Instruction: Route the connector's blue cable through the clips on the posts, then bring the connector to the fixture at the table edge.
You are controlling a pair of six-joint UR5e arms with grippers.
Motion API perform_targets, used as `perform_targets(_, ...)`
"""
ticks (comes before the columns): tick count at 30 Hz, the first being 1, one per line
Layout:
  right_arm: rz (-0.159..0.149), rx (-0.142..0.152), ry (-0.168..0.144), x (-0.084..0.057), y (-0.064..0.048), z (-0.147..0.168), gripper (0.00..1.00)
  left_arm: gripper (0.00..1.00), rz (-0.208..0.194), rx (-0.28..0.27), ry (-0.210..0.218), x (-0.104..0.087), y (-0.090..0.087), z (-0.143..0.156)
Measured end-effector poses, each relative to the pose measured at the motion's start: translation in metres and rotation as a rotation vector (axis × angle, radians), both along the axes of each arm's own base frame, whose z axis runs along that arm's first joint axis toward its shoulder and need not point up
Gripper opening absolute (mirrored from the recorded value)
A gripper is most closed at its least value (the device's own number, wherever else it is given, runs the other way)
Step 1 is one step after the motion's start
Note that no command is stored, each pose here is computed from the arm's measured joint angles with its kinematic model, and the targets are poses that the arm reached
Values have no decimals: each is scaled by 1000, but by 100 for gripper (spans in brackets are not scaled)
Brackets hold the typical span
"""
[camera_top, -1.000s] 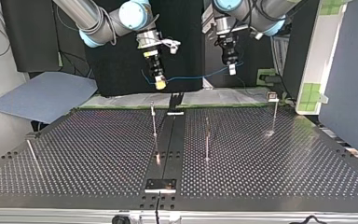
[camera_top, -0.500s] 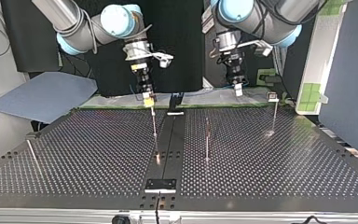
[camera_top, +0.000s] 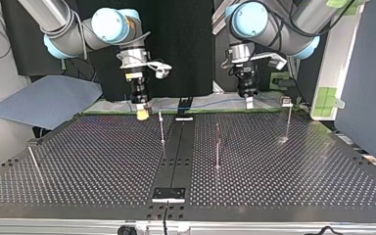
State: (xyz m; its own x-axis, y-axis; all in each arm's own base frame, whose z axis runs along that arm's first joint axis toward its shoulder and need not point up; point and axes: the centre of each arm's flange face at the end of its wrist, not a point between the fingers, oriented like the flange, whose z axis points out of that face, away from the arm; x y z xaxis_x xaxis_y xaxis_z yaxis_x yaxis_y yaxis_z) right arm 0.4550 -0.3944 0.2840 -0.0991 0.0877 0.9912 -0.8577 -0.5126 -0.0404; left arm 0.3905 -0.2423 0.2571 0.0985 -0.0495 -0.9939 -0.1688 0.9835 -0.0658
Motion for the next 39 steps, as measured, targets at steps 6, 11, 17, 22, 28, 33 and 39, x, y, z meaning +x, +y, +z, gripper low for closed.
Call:
perform_targets(6, -8, 18, 15, -3, -9, -16, 0, 0, 0, -2, -6, 14, 3, -8)
perform_targets(11, 4, 23, 20, -2, -18, -28, 0, 0, -12, -7, -26, 27, 4, 1)
perform_targets(17, 17, 11, 10, -1, -27, -24, 0, 0, -26, -2, -26, 43, 2, 5)
perform_targets(22, 20, 5, 7, 0, -33, -16, 0, 0, -32, -1, -31, 56, 2, 7)
perform_targets(28, 17, 0, 3, 0, -40, -11, 0, 0, -39, -2, -45, 70, 5, 16)
perform_targets(33, 18, -4, 0, 0, -43, -8, 0, 0, -46, -1, -52, 79, 8, 24)
perform_targets(39, 20, -8, -3, 2, -44, -5, 0, 0, -53, 5, -42, 85, 11, 21)
